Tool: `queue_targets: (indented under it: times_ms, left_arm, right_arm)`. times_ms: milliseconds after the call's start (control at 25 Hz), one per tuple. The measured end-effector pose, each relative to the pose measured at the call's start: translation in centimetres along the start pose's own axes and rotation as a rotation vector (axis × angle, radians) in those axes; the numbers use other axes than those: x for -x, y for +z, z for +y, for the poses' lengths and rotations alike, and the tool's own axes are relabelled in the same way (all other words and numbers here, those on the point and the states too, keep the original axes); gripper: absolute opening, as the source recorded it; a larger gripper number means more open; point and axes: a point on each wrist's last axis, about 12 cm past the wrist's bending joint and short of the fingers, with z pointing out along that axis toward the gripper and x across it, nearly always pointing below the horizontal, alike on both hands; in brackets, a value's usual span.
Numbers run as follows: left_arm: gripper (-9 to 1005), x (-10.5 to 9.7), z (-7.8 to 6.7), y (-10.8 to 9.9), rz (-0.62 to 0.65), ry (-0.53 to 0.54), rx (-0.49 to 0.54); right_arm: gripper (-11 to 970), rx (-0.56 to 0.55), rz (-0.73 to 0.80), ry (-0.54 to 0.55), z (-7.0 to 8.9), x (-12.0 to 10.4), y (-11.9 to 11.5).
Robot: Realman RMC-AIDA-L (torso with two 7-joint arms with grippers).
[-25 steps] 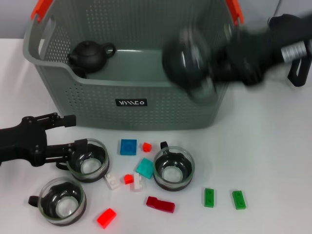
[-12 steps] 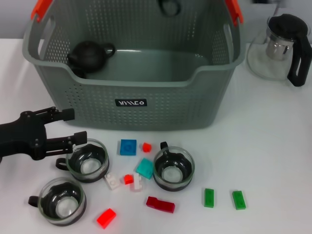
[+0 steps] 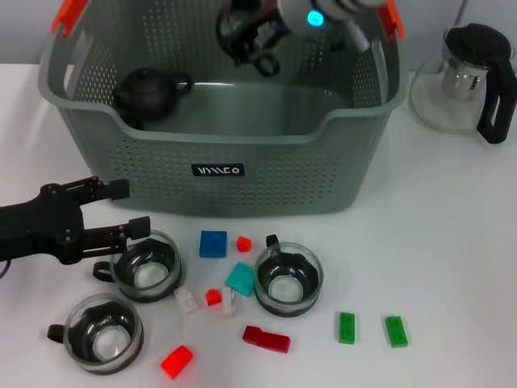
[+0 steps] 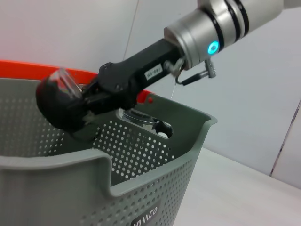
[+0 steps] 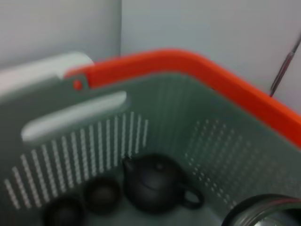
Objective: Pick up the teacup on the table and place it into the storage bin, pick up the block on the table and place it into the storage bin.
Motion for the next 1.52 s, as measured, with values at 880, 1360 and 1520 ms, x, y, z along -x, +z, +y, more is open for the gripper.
queue_targets:
  times_ms: [880,1360,1520]
  left_arm:
    - [824,-0.1,0.3,0.6,0.004,-0.005,0.013]
    - [824,-0.2,0.1,0.9,0.002,-0.008,0.008]
    - [821,-0.2,0.1,0.9,0.001,-0.008,0.008]
  right_arm:
    - [57,-0.005,0.161,0.095,0.3,-4.3,1.2]
    - [82,-0.010,0.166,0.061,0.1,-4.8,1.3]
    - [91,-0.011,0.158,0.053,0.1,-4.8,1.2]
